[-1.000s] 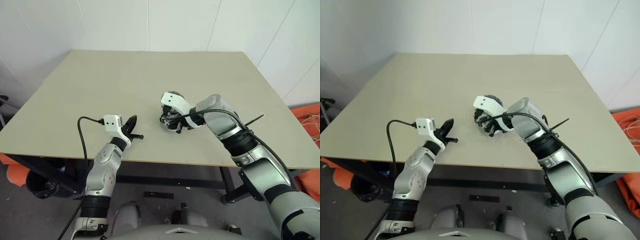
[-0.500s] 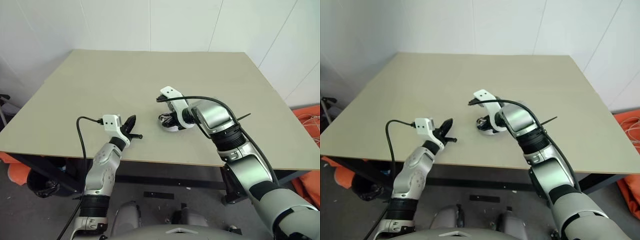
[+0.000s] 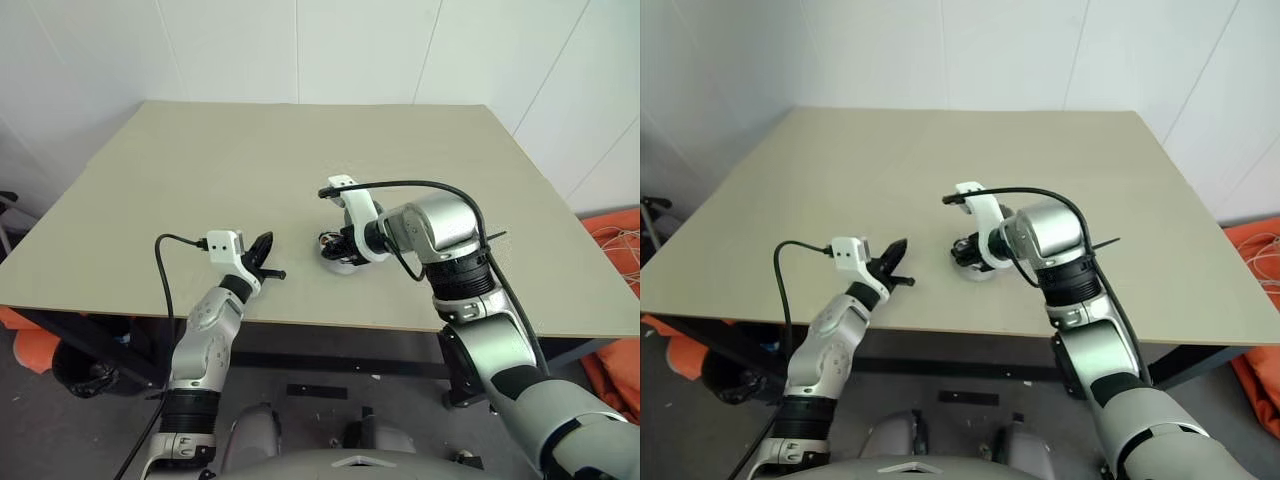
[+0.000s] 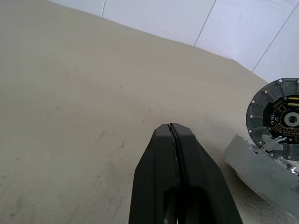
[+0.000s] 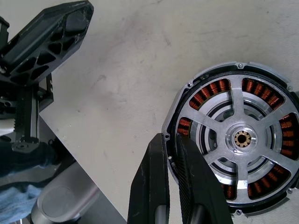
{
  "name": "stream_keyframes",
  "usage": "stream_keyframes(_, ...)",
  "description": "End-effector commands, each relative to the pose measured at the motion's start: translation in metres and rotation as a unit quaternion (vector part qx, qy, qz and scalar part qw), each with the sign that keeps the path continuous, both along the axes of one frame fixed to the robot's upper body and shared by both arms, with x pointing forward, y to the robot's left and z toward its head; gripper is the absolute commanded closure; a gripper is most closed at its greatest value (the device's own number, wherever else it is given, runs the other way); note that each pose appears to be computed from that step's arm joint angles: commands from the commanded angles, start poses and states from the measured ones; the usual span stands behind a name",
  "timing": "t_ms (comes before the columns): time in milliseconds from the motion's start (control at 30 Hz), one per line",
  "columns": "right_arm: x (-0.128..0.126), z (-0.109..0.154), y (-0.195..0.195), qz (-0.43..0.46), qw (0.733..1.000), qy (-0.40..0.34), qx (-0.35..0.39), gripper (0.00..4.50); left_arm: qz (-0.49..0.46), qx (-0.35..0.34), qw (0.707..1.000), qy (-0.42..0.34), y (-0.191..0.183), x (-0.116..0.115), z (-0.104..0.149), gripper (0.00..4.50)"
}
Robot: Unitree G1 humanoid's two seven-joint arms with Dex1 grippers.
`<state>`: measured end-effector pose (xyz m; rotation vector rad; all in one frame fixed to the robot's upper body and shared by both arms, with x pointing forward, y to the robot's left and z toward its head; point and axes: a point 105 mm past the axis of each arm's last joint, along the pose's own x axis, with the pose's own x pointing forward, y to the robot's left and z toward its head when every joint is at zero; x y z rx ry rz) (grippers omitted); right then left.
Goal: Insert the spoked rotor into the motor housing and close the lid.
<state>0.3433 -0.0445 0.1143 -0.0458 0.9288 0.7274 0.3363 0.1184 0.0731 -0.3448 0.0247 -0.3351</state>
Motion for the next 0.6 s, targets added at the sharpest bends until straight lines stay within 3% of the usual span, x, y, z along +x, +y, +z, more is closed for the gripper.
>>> stream_keyframes(33, 0.010, 0.019, 0.009, -0.016, 1.000, -0.016, 0.019, 4.49, -0.004, -0.005, 1.000, -0.023, -0.001, 0.002, 0.013, 4.50)
stream_keyframes(600, 0.065, -0.007, 0.023, -0.115, 0.992, -0.046, 0.028, 4.49, -0.002, -0.002, 1.000, -0.025, 0.000, 0.000, 0.014, 4.50)
